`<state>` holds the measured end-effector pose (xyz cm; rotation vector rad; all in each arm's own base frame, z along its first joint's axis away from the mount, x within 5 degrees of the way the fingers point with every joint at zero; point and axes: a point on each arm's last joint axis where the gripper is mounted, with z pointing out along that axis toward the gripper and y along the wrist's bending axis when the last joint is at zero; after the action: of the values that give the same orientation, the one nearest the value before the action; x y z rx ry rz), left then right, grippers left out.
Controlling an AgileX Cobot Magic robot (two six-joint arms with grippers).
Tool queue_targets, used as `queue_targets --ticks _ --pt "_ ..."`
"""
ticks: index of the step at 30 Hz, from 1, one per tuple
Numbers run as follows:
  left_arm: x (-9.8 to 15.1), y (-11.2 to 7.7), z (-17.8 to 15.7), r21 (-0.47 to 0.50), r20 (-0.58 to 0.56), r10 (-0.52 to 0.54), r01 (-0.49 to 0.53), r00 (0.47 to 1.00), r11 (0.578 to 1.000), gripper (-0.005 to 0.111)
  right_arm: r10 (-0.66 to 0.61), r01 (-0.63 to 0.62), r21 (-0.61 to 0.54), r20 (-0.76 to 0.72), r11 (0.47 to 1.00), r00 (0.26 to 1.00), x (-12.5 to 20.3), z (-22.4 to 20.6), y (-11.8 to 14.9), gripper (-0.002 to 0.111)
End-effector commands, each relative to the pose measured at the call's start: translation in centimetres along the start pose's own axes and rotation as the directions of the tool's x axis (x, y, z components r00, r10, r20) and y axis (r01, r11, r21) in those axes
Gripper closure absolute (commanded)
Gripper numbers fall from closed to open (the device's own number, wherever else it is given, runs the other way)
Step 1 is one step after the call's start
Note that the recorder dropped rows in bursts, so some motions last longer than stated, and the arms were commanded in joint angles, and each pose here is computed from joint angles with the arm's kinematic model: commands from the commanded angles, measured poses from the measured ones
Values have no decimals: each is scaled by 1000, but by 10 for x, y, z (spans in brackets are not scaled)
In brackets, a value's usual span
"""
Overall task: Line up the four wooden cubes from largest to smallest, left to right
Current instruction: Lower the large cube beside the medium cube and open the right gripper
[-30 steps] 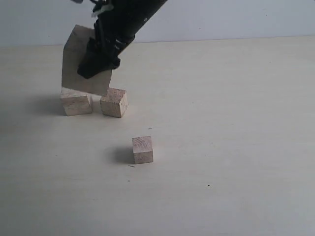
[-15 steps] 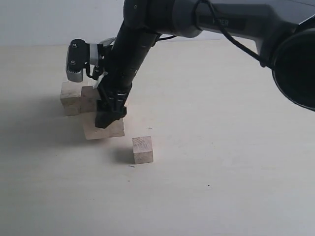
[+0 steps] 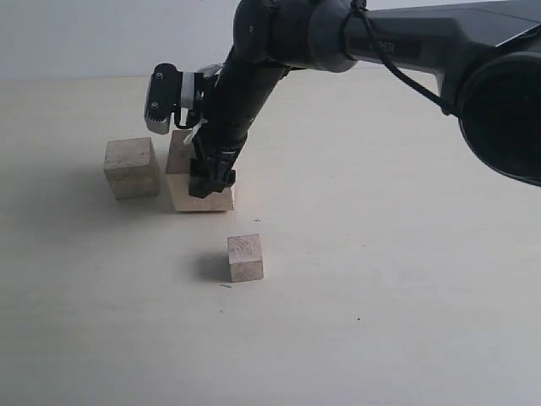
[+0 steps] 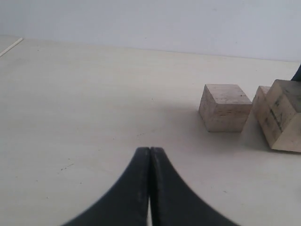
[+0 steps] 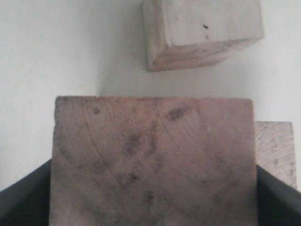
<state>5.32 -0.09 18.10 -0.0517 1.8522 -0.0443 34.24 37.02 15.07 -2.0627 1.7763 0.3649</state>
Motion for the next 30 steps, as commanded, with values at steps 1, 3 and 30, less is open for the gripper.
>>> queue_targets --ticks 1,3,30 --pt "0 0 0 9 15 -3 3 1000 1000 107 25 -25 25 14 999 1000 6 -7 -10 108" --pt "0 0 0 9 15 -3 3 1000 1000 107 11 -12 9 11 1000 1000 7 -7 -9 108" --pt "0 0 0 9 15 -3 3 1000 1000 107 44 -37 -116 57 993 997 5 0 1 92"
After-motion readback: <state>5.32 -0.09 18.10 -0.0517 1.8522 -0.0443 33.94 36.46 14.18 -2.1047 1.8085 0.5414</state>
